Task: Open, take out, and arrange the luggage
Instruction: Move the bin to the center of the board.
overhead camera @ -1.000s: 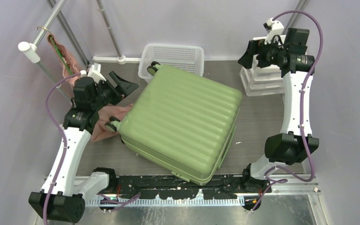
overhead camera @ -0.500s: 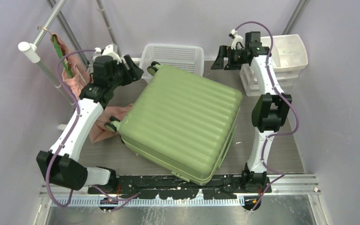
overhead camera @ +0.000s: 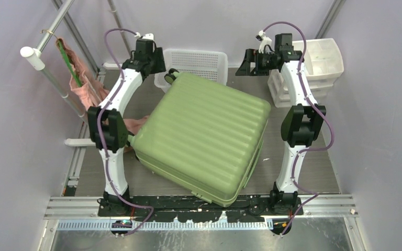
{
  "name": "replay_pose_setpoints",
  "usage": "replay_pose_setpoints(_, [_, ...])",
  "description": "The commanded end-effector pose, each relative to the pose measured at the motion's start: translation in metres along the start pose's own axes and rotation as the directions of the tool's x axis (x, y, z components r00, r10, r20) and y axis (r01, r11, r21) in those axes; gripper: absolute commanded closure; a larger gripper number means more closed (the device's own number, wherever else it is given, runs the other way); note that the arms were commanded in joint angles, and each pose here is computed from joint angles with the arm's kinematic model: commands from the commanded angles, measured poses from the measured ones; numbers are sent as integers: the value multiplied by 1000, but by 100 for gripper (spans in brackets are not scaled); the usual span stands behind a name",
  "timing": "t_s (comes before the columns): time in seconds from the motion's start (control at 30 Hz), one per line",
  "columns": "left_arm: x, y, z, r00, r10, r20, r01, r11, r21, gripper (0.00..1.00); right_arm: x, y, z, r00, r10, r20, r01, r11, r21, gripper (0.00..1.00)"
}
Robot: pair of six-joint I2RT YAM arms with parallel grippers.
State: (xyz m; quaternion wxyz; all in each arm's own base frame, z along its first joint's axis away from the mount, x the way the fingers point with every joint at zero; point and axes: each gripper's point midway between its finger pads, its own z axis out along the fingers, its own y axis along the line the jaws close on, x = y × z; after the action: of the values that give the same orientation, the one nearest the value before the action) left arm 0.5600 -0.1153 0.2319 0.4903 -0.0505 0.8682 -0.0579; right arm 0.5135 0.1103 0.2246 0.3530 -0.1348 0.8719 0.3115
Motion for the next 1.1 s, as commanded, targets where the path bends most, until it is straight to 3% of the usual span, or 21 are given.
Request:
replay_pose_setpoints(0.0, [-12, 18, 20, 999, 18, -32, -18, 1000, -11, 41, -31, 20, -22, 993, -71, 89, 73, 997, -21, 0])
replay_pose_setpoints(0.43, [27, 27, 91, 982, -84, -166, 107, 985, 133, 39, -24, 17, -20, 997, -49, 66, 50, 999, -17, 0])
replay_pose_setpoints(0.67, [46, 20, 110, 972, -130, -197, 162, 974, 158, 41, -18, 15, -19, 998, -46, 49, 47, 999, -18, 0])
replay_pose_setpoints(0.77, [55, 30, 115, 971, -125, -206, 149, 983, 104, 51, -16, 15, -19, 998, -45, 45, 46, 999, -19, 0])
replay_pose_setpoints(0.93, [44, 59, 101, 981, -101, -167, 93, 994, -54, 81, -15, 17, -22, 998, -53, 43, 54, 998, -17, 0])
replay_pose_setpoints(1.07, [34, 90, 72, 989, -86, -120, 61, 978, -197, 93, -15, 20, -25, 997, -62, 44, 63, 998, -16, 0])
